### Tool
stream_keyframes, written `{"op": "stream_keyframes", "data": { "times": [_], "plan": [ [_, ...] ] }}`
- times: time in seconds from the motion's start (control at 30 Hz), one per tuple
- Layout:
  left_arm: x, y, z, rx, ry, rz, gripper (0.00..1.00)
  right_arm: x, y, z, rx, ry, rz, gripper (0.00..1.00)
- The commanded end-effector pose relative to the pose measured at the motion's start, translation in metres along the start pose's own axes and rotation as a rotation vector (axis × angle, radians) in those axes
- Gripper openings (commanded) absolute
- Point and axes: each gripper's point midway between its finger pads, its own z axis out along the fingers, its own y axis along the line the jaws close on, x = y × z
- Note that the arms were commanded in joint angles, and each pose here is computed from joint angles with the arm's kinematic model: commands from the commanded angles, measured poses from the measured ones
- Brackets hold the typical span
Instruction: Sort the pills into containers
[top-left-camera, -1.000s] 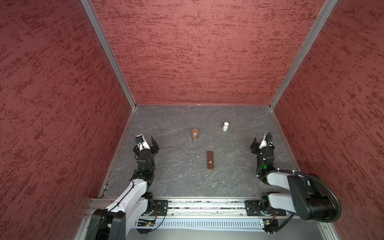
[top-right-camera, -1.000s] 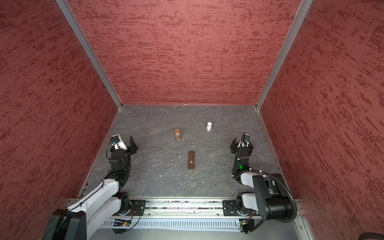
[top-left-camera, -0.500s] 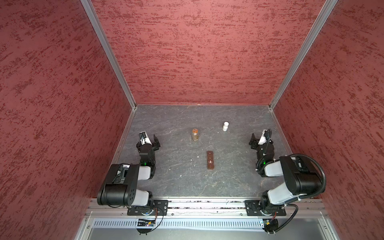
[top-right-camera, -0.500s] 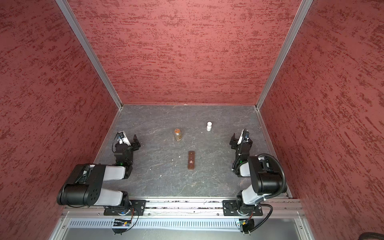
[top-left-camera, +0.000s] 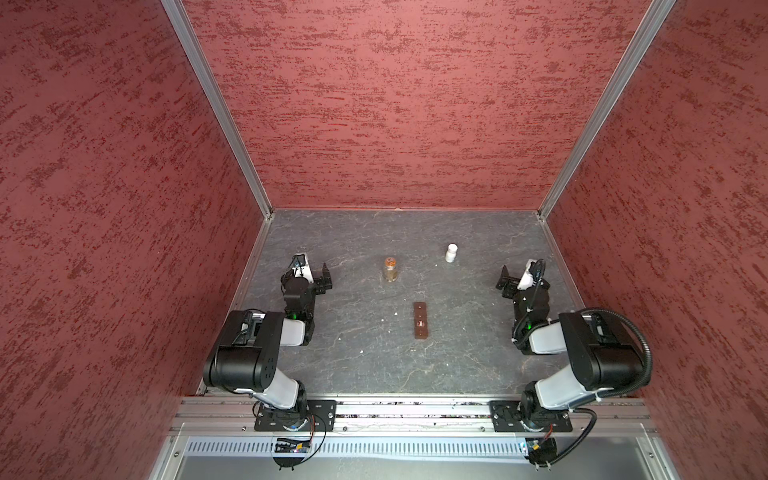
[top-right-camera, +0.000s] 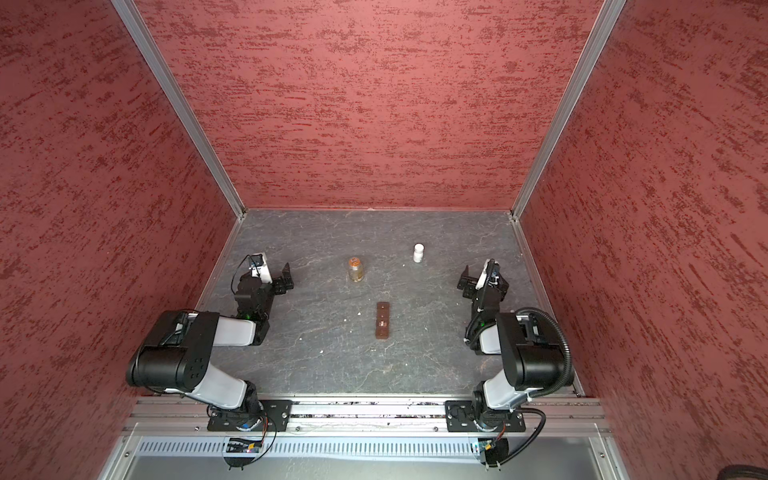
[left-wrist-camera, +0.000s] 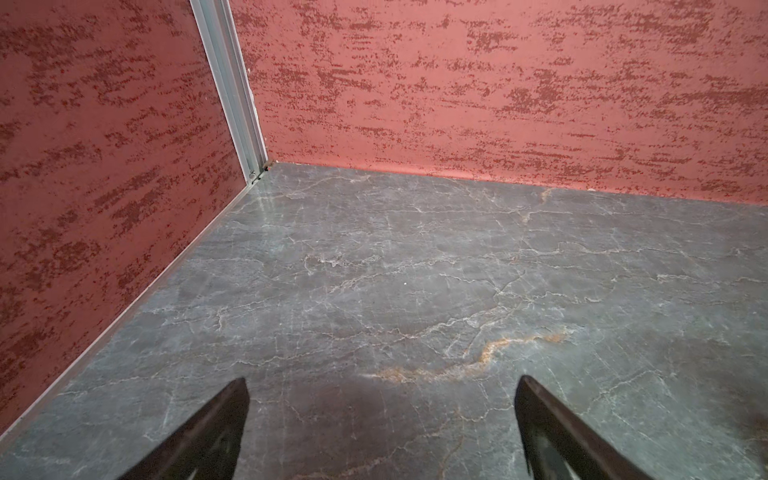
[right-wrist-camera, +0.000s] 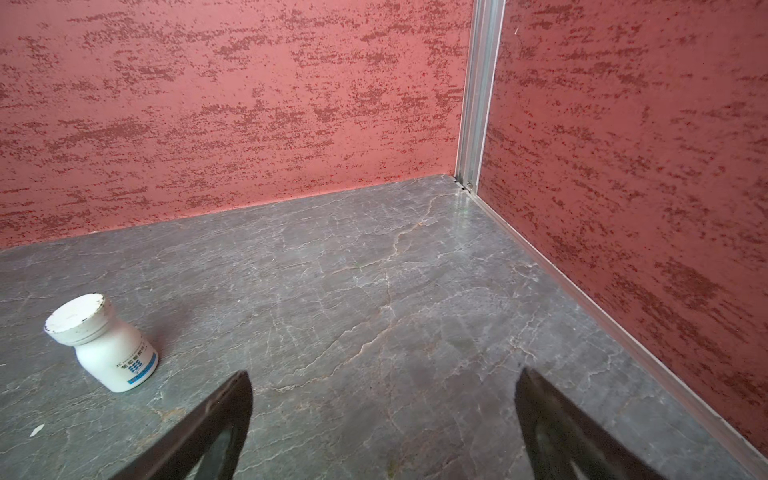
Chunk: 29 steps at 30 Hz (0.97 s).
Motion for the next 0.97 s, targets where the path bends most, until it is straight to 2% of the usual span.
{"op": "stream_keyframes", "data": {
  "times": [0.0,0.93],
  "plan": [
    [-0.0007,-0.0017,0.0016,0.012,0.004,-0.005,0.99,-0.0125,0.0022,0.0030,-0.010,-0.038,-0.007,0.99],
    [-0.0008,-0.0014,0.0024,0.016,0.011,-0.008,0.99,-0.0130,0.0028,0.0028,-0.012,-0.040,-0.008,0.99]
  ]
}}
